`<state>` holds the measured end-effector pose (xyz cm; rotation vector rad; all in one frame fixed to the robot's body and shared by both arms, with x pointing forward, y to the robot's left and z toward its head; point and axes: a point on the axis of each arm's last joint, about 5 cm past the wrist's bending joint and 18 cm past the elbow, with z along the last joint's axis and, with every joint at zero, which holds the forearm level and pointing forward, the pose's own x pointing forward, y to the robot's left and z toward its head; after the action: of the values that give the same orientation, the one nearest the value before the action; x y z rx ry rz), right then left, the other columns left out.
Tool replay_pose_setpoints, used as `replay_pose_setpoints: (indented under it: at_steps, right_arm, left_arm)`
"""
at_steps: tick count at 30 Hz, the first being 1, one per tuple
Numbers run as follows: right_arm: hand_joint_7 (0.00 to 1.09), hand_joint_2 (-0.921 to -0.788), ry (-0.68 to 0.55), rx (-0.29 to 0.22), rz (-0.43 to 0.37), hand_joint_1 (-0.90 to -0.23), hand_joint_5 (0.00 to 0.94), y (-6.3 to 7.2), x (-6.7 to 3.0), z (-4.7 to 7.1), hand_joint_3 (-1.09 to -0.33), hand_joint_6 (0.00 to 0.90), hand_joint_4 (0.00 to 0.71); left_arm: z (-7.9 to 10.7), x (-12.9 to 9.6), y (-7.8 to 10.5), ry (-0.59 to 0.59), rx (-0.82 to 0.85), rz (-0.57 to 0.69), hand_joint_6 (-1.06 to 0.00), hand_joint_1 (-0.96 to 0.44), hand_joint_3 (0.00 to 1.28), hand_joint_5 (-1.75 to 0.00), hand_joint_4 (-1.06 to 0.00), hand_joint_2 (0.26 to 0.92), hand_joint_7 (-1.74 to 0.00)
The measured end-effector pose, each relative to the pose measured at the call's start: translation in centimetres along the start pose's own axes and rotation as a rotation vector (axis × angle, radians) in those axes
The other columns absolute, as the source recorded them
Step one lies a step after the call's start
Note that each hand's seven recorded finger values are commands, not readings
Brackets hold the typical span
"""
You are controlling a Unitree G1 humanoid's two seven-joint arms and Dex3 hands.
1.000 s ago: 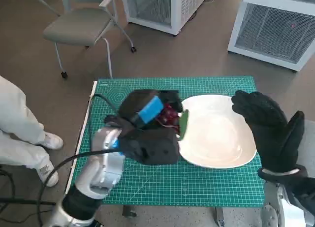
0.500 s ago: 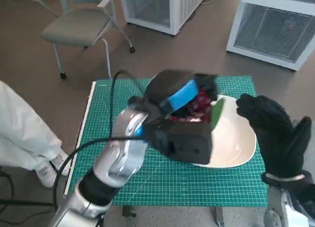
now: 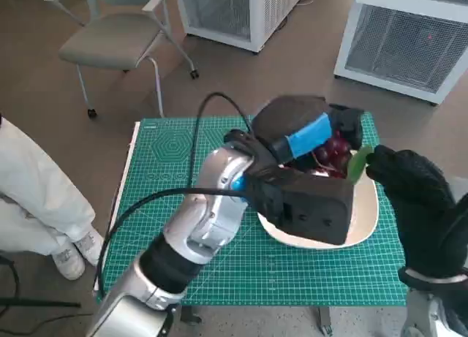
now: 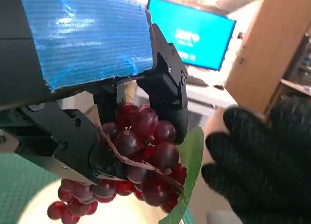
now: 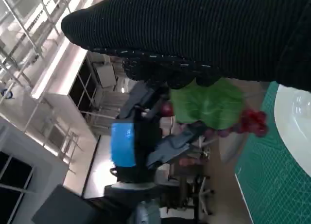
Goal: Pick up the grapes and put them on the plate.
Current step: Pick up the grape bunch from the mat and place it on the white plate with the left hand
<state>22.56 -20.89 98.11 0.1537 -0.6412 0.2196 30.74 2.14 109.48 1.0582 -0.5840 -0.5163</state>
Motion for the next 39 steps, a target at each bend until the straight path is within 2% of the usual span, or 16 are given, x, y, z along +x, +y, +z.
replay_pose_setpoints:
  at_steps: [6, 16, 19, 20, 21, 22, 23, 24, 26, 27, 29, 33, 39]
  right_arm:
    - [0.97, -0.921, 0.012, -0.013, -0.020, -0.386, 0.719, 0.0, -0.26, -0.1, -0.636, 0.182, 0.410]
    - [0.97, -0.921, 0.011, -0.020, -0.041, -0.384, 0.712, 0.0, -0.31, 0.0, -0.633, 0.193, 0.415]
    - [0.97, -0.921, 0.012, -0.022, -0.046, -0.384, 0.710, 0.0, -0.31, 0.0, -0.633, 0.199, 0.417]
    - [0.97, -0.921, 0.013, -0.022, -0.047, -0.384, 0.710, 0.0, -0.31, 0.0, -0.633, 0.202, 0.418]
    - [0.97, -0.921, 0.013, -0.022, -0.049, -0.384, 0.709, 0.1, -0.31, 0.0, -0.632, 0.204, 0.418]
    - [0.97, -0.921, 0.013, -0.023, -0.050, -0.384, 0.709, 0.1, -0.30, 0.0, -0.632, 0.205, 0.419]
    - [0.97, -0.921, 0.013, -0.023, -0.051, -0.384, 0.708, 0.1, -0.30, 0.0, -0.632, 0.206, 0.419]
    - [0.97, -0.921, 0.013, -0.023, -0.051, -0.384, 0.708, 0.1, -0.30, 0.0, -0.631, 0.207, 0.420]
    - [0.97, -0.921, 0.013, -0.023, -0.052, -0.384, 0.707, 0.1, -0.30, 0.0, -0.631, 0.208, 0.421]
    - [0.97, -0.921, 0.013, -0.023, -0.052, -0.384, 0.706, 0.1, -0.29, -0.1, -0.631, 0.209, 0.421]
    - [0.97, -0.921, 0.013, -0.023, -0.052, -0.384, 0.705, 0.1, -0.28, -0.1, -0.631, 0.209, 0.421]
    - [0.97, -0.921, 0.014, -0.022, -0.052, -0.383, 0.704, 0.1, -0.25, -0.1, -0.632, 0.209, 0.421]
    - [0.97, -0.921, 0.016, -0.020, -0.052, -0.383, 0.704, 0.1, -0.22, -0.2, -0.634, 0.207, 0.421]
  left_arm:
    - [0.0, 0.3, -0.5, -0.003, -0.005, -0.022, -0.78, 0.00, 0.13, -1.41, -0.63, 0.874, -0.82]
    - [-0.3, 0.6, -0.8, 0.013, -0.016, -0.046, -0.70, 0.00, 0.13, -1.27, -0.71, 0.868, -0.98]
    - [-0.5, 0.7, -1.0, 0.024, -0.024, -0.059, -0.63, 0.00, 0.16, -1.31, -0.62, 0.890, -1.10]
    - [-0.5, 0.8, -1.1, 0.028, -0.026, -0.064, -0.58, 0.00, 0.18, -1.34, -0.57, 0.900, -1.18]
    - [-0.5, 0.9, -1.2, 0.033, -0.027, -0.069, -0.52, 0.03, 0.19, -1.36, -0.54, 0.906, -1.16]
    - [-0.6, 1.0, -1.3, 0.037, -0.028, -0.075, -0.48, 0.08, 0.20, -1.37, -0.53, 0.910, -1.09]
    - [-0.6, 1.1, -1.3, 0.042, -0.027, -0.081, -0.44, 0.10, 0.19, -1.28, -0.49, 0.901, -0.94]
    - [-0.7, 1.1, -1.4, 0.048, -0.024, -0.088, -0.41, 0.11, 0.17, -1.09, -0.46, 0.883, -0.72]
    - [-0.8, 1.3, -1.6, 0.058, -0.015, -0.103, -0.38, 0.02, 0.11, -0.62, -0.35, 0.836, -0.40]
    - [-0.9, 1.3, -1.8, 0.063, -0.010, -0.111, -0.37, -0.02, 0.09, -0.43, -0.31, 0.821, -0.29]
    - [-1.0, 1.5, -2.0, 0.073, -0.001, -0.130, -0.35, -0.08, 0.06, -0.20, -0.23, 0.805, -0.15]
    - [-1.2, 1.7, -2.3, 0.095, 0.015, -0.165, -0.32, -0.16, 0.04, -0.04, -0.17, 0.793, -0.05]
    - [-1.6, 2.1, -2.6, 0.109, 0.027, -0.198, -0.30, -0.25, 0.03, 0.00, -0.15, 0.795, -0.02]
